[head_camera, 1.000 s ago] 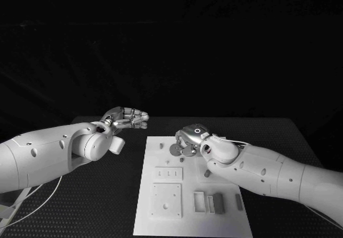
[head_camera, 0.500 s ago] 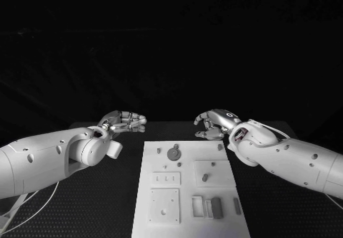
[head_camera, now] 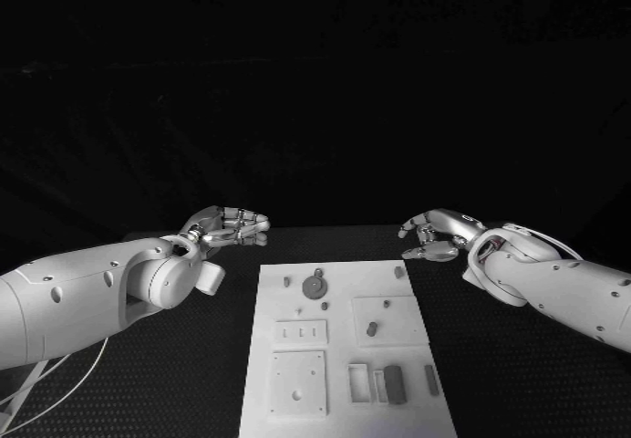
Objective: Assemble the parts on the task board
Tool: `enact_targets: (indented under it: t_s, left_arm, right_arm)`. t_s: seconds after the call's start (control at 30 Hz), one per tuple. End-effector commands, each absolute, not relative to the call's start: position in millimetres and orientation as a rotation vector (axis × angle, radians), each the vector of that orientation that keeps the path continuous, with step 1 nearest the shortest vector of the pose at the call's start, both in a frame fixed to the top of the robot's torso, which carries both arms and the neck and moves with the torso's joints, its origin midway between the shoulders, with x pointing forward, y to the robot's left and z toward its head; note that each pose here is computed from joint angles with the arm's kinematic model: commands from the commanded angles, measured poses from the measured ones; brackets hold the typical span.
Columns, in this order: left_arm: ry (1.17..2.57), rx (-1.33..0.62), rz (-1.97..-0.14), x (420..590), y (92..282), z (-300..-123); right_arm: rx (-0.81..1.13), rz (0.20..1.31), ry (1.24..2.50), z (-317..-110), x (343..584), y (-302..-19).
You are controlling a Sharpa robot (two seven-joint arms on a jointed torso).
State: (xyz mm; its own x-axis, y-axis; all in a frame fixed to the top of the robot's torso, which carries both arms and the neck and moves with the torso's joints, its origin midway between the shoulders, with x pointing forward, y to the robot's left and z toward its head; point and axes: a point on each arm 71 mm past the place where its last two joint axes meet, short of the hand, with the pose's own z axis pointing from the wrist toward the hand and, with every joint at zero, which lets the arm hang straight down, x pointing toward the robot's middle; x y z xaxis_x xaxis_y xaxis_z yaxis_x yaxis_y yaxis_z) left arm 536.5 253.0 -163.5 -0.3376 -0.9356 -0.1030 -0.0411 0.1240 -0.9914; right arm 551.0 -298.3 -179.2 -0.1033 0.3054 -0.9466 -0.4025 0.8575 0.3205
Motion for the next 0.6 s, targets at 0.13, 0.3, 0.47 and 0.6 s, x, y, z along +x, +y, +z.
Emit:
enact_targets:
  t_s: [0.13, 0.3, 0.47, 0.6]
  left_arm:
    - [1.564, -0.968, -1.368, 536.0, 249.4, -164.7]
    - [1.569, -0.971, -1.367, 536.1, 248.9, -166.8]
    - [1.573, -0.972, -1.367, 536.5, 248.2, -168.4]
    - [1.577, -0.971, -1.37, 536.3, 246.8, -168.7]
  right_arm:
    - [-0.086, 0.599, 1.629, -200, 554, -312]
    - [-0.061, 0.581, 1.663, -217, 558, -316]
    - [-0.046, 0.566, 1.688, -232, 562, -314]
    - [-0.04, 0.557, 1.696, -239, 564, -314]
